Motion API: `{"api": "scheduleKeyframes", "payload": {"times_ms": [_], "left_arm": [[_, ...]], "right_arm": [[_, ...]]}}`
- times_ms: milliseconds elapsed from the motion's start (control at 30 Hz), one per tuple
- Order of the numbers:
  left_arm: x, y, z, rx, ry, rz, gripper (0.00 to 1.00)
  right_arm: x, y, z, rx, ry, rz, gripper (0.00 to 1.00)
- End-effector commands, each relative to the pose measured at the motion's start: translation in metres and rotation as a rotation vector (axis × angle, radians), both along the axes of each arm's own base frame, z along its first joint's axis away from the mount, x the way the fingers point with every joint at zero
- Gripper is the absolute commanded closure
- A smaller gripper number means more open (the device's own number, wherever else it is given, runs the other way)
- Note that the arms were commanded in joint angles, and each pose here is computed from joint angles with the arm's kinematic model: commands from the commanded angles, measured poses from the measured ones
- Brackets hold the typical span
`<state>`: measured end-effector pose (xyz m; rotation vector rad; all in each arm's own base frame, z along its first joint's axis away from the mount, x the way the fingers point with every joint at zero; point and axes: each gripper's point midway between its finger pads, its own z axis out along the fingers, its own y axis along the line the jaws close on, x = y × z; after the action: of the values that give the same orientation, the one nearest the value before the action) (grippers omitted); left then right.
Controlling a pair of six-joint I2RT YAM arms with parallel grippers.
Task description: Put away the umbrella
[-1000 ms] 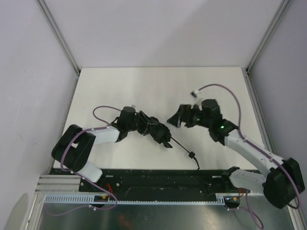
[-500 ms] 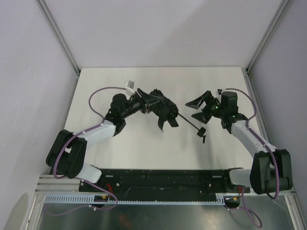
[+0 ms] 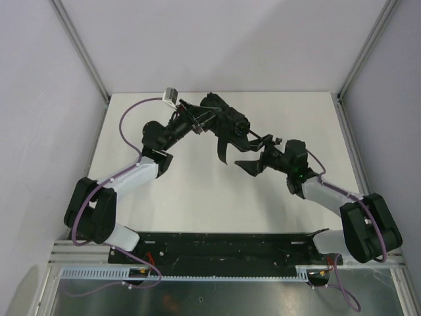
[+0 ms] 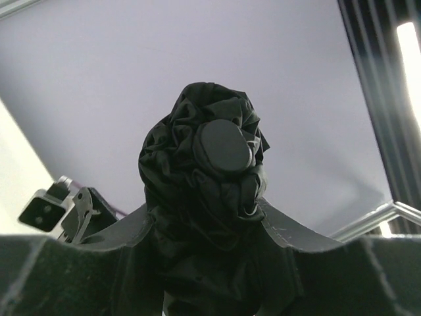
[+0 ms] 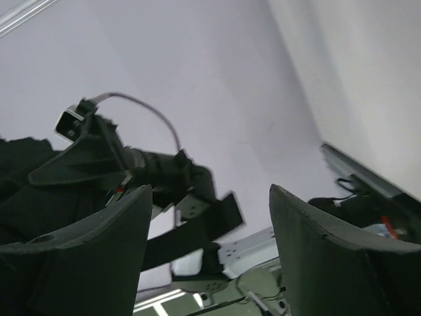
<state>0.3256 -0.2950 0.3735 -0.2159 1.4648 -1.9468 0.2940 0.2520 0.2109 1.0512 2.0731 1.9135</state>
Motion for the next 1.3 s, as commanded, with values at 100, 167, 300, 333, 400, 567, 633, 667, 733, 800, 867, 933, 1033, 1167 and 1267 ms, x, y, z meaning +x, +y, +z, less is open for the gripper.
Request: {"api": "scheduleKeyframes", "payload": {"times_ms": [100, 167, 300, 333, 400, 567, 633, 667, 733, 800, 867, 933, 1033, 1167, 1267], "left_arm": [[-0.014, 0.012, 0.059, -0.146, -0.148, -0.008, 1.0], [-0.015, 0.012, 0.06, -0.15, -0.148, -0.008, 1.0], [-0.016, 0.013, 0.065, -0.156, -0.158, -0.008, 1.0], [-0.016, 0.013, 0.065, -0.156, -0.16, -0.009, 1.0], [-0.018, 0.014, 0.068, -0.16, -0.166, -0.009, 1.0], [-0.019, 0.014, 0.069, -0.164, -0.166, -0.008, 1.0], [-0.019, 0.014, 0.069, -0.165, -0.165, -0.007, 1.0], [-0.019, 0.014, 0.07, -0.166, -0.167, -0.007, 1.0], [-0.018, 0.014, 0.072, -0.167, -0.171, -0.006, 1.0], [-0.018, 0.014, 0.073, -0.167, -0.176, -0.008, 1.0], [-0.017, 0.013, 0.073, -0.168, -0.175, -0.009, 1.0], [-0.016, 0.013, 0.075, -0.169, -0.179, -0.008, 1.0], [-0.016, 0.012, 0.077, -0.172, -0.182, -0.012, 1.0], [-0.02, 0.01, 0.076, -0.175, -0.177, -0.014, 1.0], [-0.021, 0.008, 0.074, -0.177, -0.168, -0.019, 1.0]], "right_arm": [[-0.007, 0.026, 0.061, 0.235, -0.004, -0.038, 0.28], [-0.013, 0.031, 0.061, 0.228, 0.001, -0.026, 0.29], [-0.019, 0.028, 0.05, 0.136, -0.007, -0.05, 0.3], [-0.02, 0.027, 0.047, 0.113, -0.012, -0.056, 0.3], [-0.022, 0.026, 0.046, 0.1, -0.02, -0.058, 0.3], [-0.026, 0.033, 0.065, 0.174, -0.053, -0.034, 0.32], [-0.031, 0.038, 0.064, 0.178, -0.038, -0.017, 0.32], [-0.033, 0.04, 0.063, 0.177, -0.031, -0.009, 0.32], [-0.038, 0.045, 0.064, 0.178, -0.028, 0.006, 0.33], [-0.043, 0.048, 0.065, 0.181, -0.03, 0.017, 0.33], [-0.047, 0.052, 0.065, 0.177, -0.027, 0.026, 0.33], [-0.05, 0.054, 0.063, 0.171, -0.026, 0.032, 0.33], [-0.049, 0.055, 0.065, 0.177, -0.033, 0.03, 0.33], [-0.044, 0.056, 0.075, 0.234, -0.044, 0.02, 0.45], [-0.042, 0.059, 0.08, 0.266, -0.042, 0.025, 0.47]]}}
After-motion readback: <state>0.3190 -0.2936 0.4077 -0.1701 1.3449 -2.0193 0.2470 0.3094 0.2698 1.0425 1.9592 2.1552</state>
